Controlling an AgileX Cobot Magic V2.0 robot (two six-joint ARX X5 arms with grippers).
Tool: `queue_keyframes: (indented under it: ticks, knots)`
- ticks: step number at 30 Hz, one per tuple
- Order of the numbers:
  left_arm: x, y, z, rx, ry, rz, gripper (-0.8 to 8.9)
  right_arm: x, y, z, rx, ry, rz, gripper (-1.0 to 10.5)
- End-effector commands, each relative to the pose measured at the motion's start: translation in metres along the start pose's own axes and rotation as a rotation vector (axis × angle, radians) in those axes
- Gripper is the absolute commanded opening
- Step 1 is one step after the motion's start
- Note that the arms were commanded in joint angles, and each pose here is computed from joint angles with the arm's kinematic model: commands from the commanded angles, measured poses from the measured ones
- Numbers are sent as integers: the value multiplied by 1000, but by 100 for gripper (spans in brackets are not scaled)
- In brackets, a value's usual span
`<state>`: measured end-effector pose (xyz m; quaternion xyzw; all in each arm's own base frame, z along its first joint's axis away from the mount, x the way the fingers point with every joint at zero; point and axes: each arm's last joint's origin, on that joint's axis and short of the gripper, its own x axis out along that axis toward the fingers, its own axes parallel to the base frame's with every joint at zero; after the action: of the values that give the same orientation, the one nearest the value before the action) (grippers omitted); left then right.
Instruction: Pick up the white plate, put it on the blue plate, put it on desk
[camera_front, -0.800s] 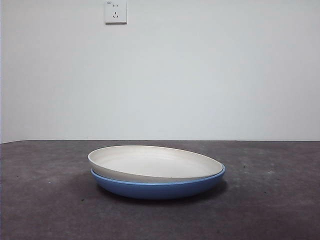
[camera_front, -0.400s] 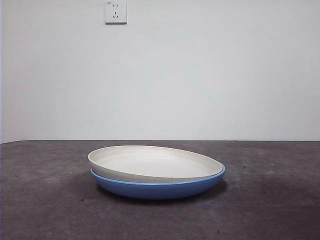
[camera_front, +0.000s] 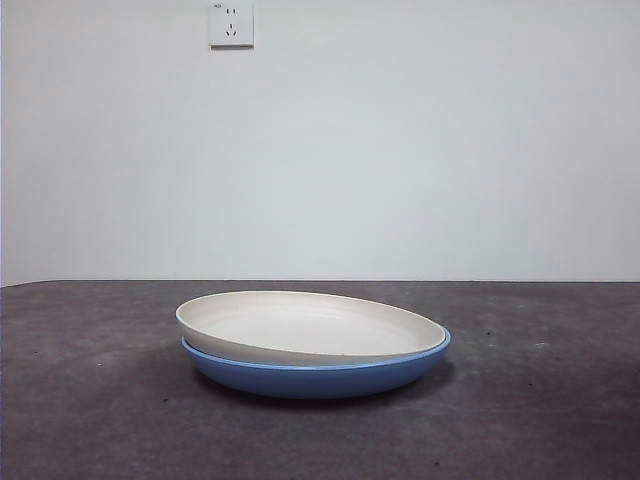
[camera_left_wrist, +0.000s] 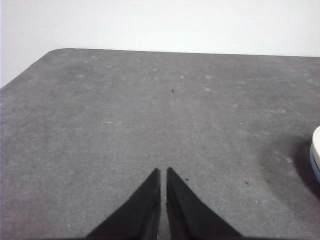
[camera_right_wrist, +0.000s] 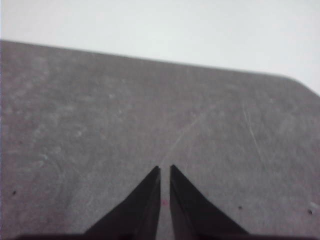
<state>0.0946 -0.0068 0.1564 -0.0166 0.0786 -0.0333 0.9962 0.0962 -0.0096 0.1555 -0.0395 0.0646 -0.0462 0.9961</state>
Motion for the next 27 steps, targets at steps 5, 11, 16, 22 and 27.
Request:
queue_keyframes:
  ticks: [5, 11, 16, 22, 27]
  knots:
    - [2, 0, -7, 12, 24, 4, 21, 0, 0, -6, 49, 49, -2, 29]
    - [2, 0, -7, 12, 24, 4, 21, 0, 0, -6, 84, 48, 3, 29]
    - [2, 0, -7, 12, 23, 4, 21, 0, 0, -6, 102, 46, 1, 29]
    - [2, 0, -7, 12, 24, 4, 21, 0, 0, -3, 102, 23, -1, 29]
    - [2, 0, -7, 12, 24, 4, 21, 0, 0, -4, 102, 24, -2, 29]
